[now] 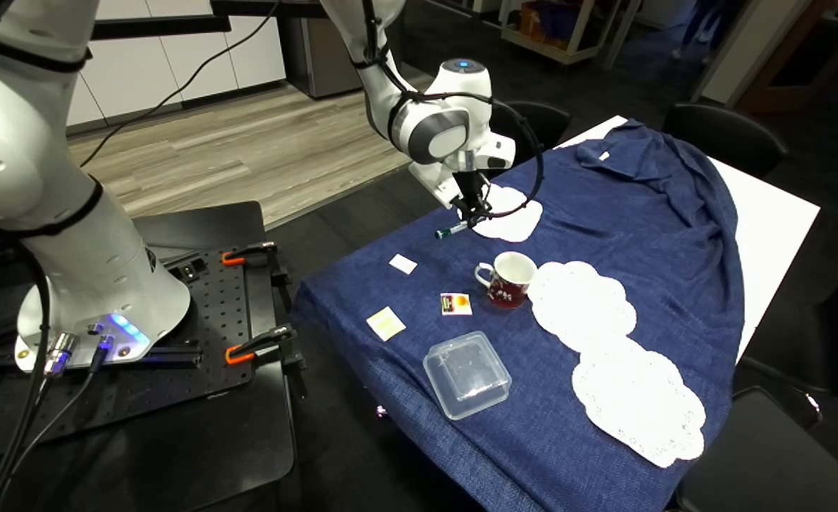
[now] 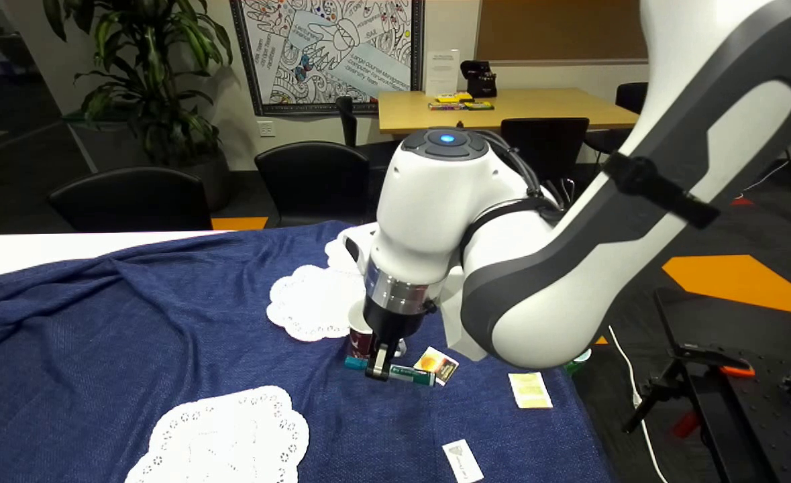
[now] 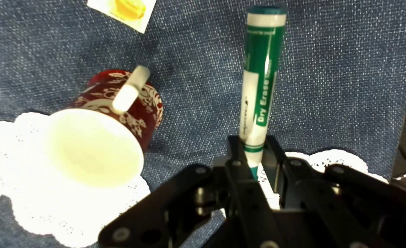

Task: Put the marker in the cup

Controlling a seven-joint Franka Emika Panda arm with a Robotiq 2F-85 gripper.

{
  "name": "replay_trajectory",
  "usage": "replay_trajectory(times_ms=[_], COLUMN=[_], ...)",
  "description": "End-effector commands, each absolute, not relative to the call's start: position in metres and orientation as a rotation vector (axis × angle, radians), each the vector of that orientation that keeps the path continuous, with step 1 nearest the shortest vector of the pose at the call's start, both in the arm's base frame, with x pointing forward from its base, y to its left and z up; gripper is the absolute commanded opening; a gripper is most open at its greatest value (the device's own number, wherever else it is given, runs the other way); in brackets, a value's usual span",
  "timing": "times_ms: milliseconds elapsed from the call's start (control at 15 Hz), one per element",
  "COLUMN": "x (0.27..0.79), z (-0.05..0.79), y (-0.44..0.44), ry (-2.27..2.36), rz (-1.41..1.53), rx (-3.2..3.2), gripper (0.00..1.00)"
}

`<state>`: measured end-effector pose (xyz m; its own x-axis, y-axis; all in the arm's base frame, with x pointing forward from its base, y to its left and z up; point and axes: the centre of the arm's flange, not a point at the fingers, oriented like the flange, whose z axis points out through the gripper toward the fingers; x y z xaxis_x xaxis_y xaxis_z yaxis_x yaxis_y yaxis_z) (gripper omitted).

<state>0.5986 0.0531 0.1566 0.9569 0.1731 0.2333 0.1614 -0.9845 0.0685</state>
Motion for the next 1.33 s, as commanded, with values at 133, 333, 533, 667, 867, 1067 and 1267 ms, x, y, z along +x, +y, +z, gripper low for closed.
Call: replay_trajectory(times_ms=[133, 333, 533, 667, 867, 1067, 1267], x=[0.568, 0.568, 0.575, 0.579, 0.586, 0.581, 0.580], z=[0.210, 0.232, 0.256, 0.275, 0.298, 0.290, 0.284], y=[0.023, 0.000, -0.030, -0.052, -0.082, -0.082, -0.080], ry=[0.107, 0.049, -0.032, -0.091, -0.126, -0.132, -0.128], rz=[0.389, 0.411, 0.425, 0.397, 0.221, 0.220, 0.208], rx=[3.071, 3.083, 3.085, 3.082, 3.108, 3.094, 3.096], gripper=[0.05, 0.05, 0.05, 0.05, 0.05, 0.19, 0.19])
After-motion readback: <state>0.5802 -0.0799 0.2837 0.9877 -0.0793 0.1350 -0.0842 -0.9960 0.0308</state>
